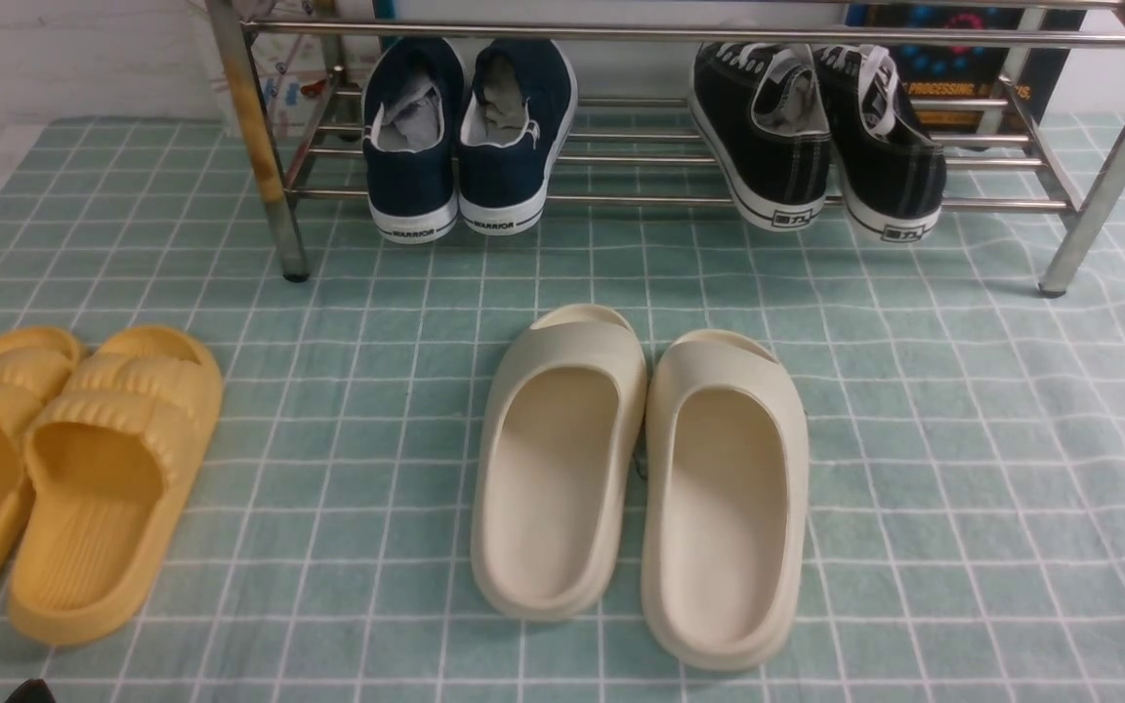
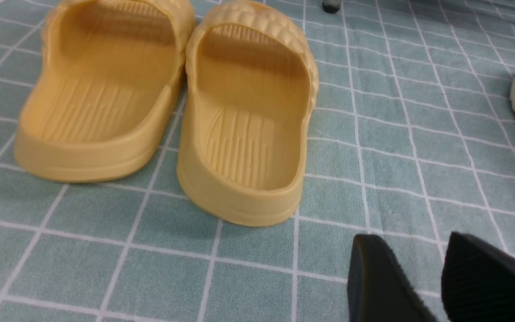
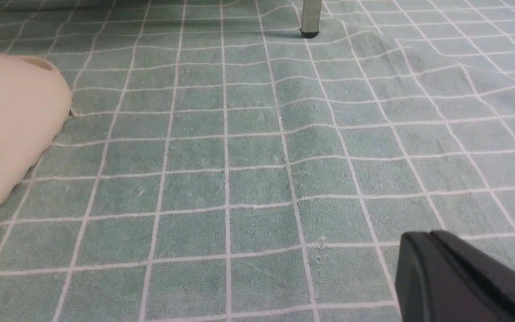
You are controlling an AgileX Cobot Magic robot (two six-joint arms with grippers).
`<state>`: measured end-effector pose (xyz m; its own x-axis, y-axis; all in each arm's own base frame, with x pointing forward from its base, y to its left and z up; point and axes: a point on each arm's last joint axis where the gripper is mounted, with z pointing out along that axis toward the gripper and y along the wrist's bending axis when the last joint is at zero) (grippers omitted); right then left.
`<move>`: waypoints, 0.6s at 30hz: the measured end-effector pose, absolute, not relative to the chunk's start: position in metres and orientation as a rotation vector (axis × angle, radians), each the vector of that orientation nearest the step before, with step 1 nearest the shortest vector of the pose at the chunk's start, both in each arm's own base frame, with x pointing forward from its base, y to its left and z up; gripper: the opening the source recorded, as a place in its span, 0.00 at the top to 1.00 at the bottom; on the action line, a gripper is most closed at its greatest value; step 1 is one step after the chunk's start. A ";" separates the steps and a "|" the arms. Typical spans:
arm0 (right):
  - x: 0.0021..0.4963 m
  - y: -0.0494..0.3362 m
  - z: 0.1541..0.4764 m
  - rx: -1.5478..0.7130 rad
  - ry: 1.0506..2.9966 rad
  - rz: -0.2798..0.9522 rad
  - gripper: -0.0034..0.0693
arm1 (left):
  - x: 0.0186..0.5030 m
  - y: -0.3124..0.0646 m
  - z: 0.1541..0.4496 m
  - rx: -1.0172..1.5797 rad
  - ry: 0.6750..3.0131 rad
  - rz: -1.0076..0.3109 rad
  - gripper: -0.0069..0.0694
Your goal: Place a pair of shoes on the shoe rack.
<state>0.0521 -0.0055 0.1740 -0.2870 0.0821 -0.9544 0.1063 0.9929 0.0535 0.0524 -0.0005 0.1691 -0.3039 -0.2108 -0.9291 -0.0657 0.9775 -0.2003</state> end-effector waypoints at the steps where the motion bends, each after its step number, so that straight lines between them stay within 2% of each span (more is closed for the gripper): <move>1: 0.052 -0.006 0.174 0.136 1.864 -0.024 0.95 | 0.052 0.000 0.169 -0.200 1.879 -0.145 0.60; 18: 0.052 -0.006 0.174 0.136 1.864 -0.024 0.94 | 0.052 0.000 0.169 -0.200 1.879 -0.145 0.60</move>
